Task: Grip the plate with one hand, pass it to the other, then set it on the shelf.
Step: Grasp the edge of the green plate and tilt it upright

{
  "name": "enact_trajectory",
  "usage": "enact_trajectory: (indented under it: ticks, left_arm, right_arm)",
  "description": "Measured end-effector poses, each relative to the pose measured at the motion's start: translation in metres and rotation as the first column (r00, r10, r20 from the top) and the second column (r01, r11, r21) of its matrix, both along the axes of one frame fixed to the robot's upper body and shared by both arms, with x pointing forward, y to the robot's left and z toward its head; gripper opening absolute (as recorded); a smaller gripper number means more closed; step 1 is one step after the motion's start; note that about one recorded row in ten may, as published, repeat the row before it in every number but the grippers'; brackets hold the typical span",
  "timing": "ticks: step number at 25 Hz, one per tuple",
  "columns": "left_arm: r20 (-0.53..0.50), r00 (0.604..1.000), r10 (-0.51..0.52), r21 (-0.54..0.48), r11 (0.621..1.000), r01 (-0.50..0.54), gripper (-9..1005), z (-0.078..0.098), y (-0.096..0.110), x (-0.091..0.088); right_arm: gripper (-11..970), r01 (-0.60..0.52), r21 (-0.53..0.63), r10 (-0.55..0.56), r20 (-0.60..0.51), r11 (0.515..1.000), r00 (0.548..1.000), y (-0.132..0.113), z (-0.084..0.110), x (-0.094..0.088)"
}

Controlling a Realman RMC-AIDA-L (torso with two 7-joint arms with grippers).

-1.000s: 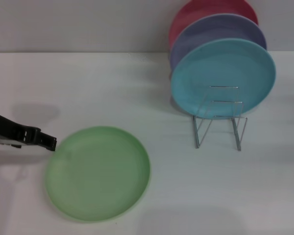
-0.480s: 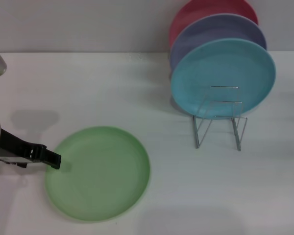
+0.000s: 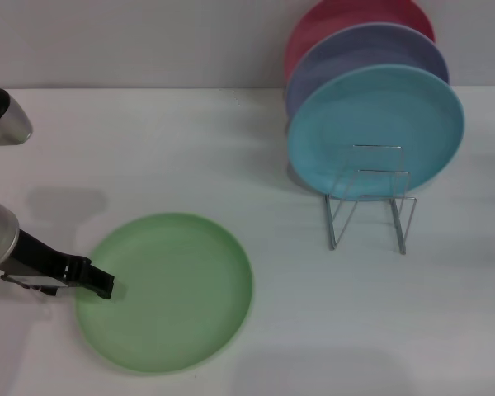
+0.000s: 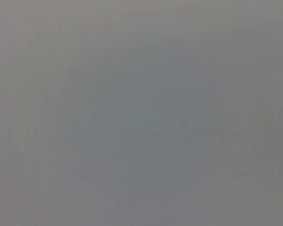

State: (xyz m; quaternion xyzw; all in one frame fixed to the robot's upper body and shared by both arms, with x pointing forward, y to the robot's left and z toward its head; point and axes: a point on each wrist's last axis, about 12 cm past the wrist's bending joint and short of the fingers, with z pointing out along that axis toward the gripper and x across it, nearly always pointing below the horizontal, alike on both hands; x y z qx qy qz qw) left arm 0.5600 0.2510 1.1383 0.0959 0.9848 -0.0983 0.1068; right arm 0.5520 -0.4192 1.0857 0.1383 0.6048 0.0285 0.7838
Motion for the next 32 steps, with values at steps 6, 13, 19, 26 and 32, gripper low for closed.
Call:
enact_trajectory:
  ticks: [6,13,19,26,32]
  left_arm:
    - [-0.002,1.000,-0.007,0.003,1.000,0.007,845,-0.0021,-0.0022,0.0013]
    - [-0.004,1.000,-0.013,0.006,1.000,0.013,843,-0.0033,-0.0036,0.0013]
    - [0.002,1.000,-0.015,0.007,1.000,0.015,842,-0.0034,-0.0044,0.0022]
    - [0.004,1.000,-0.012,0.011,1.000,0.012,840,-0.0053,-0.0037,0.0026]
    - [-0.008,1.000,-0.022,0.017,1.000,0.022,671,-0.0080,-0.0041,0.0026]
  right_arm:
    - [717,0.001,0.000,-0.001,-0.001,1.000,1.000,-0.0001,-0.0001,0.0000]
    - [717,0.000,-0.001,0.000,-0.002,1.000,1.000,0.0000,-0.0002,0.0001]
    - [717,0.000,-0.002,0.000,-0.002,1.000,1.000,0.0001,-0.0002,0.0001]
    - [717,0.000,-0.002,0.000,-0.002,1.000,1.000,0.0001,-0.0001,0.0001]
    - [717,-0.001,-0.002,0.001,-0.001,1.000,1.000,0.0003,0.0001,0.0004]
